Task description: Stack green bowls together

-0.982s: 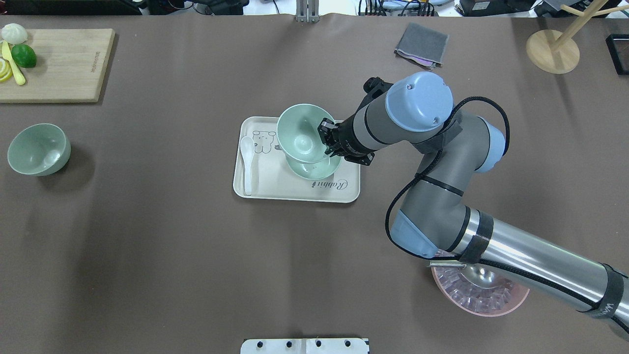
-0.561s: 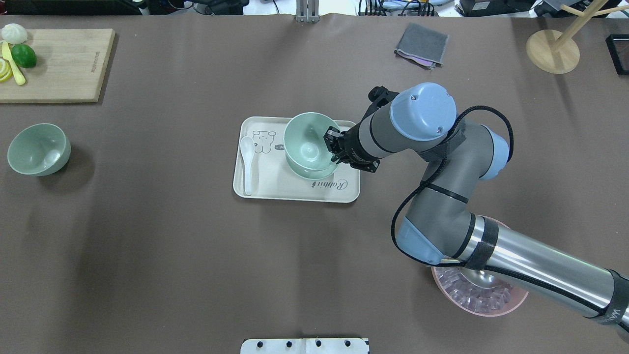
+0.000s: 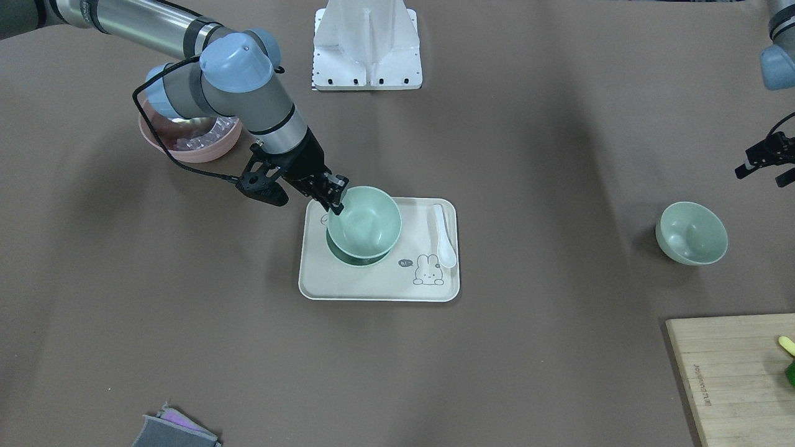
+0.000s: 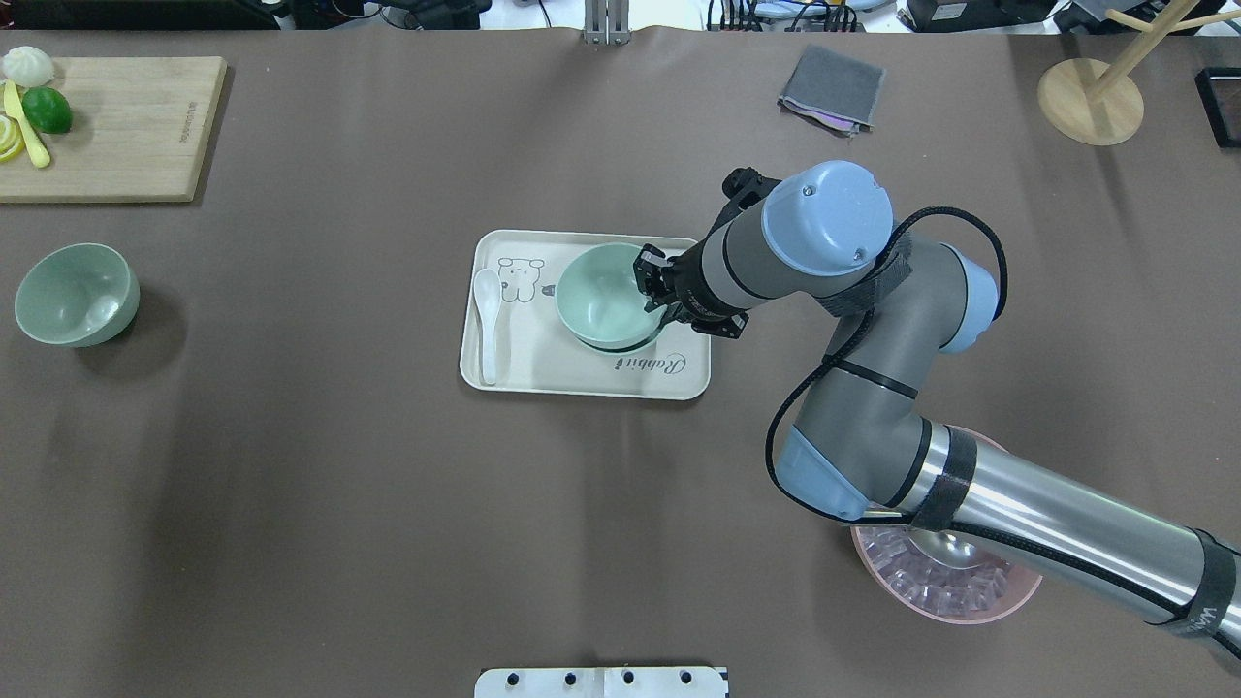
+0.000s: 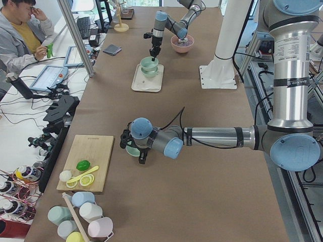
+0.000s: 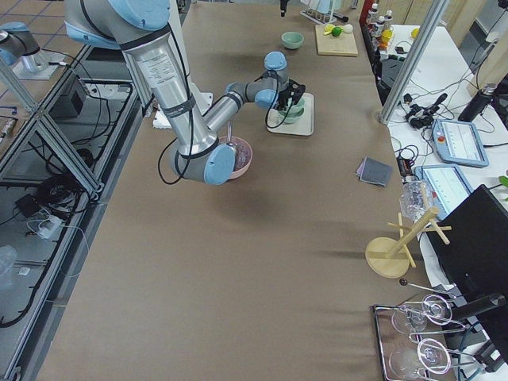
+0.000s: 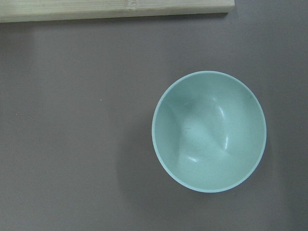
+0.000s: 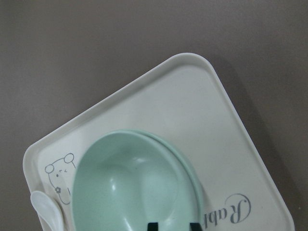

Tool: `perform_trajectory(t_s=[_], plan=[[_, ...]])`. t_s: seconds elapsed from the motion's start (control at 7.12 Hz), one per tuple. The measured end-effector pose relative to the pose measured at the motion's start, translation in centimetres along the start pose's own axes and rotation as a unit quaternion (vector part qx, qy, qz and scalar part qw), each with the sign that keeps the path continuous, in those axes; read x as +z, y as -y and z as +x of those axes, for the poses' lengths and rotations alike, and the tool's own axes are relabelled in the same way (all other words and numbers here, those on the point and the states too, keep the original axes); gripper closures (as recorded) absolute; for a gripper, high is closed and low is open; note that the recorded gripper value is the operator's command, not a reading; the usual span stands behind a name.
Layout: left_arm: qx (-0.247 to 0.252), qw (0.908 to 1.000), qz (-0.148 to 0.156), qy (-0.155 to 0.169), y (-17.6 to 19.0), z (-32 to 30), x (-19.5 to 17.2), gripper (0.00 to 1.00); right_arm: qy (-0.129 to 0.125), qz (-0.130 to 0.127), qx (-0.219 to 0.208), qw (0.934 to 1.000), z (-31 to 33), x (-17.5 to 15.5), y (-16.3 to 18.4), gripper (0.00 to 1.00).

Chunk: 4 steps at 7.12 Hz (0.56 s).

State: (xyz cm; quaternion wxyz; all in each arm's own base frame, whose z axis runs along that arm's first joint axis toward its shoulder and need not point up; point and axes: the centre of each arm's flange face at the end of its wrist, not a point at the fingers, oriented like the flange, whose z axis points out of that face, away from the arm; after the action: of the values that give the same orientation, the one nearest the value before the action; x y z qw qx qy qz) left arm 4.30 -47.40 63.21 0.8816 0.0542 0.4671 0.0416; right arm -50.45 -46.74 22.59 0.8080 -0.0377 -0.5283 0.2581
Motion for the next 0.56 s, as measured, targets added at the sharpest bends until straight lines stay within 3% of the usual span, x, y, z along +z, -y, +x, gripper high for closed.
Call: perform_trajectory(t_s=[0.28,0.56], plan=[[-0.003,1.0,-0.009,0.003,-0.2,-0.3,0.9,0.02,0.007,0.007,0.01,0.9999,1.6,-3.8,3.7,0.0],[-0.016,0.9994,-0.031,0.008,0.9,0.4,3.6,0.04,0.001,-0.018,0.012,0.9998,6.7,-11.2,10.6,0.0]])
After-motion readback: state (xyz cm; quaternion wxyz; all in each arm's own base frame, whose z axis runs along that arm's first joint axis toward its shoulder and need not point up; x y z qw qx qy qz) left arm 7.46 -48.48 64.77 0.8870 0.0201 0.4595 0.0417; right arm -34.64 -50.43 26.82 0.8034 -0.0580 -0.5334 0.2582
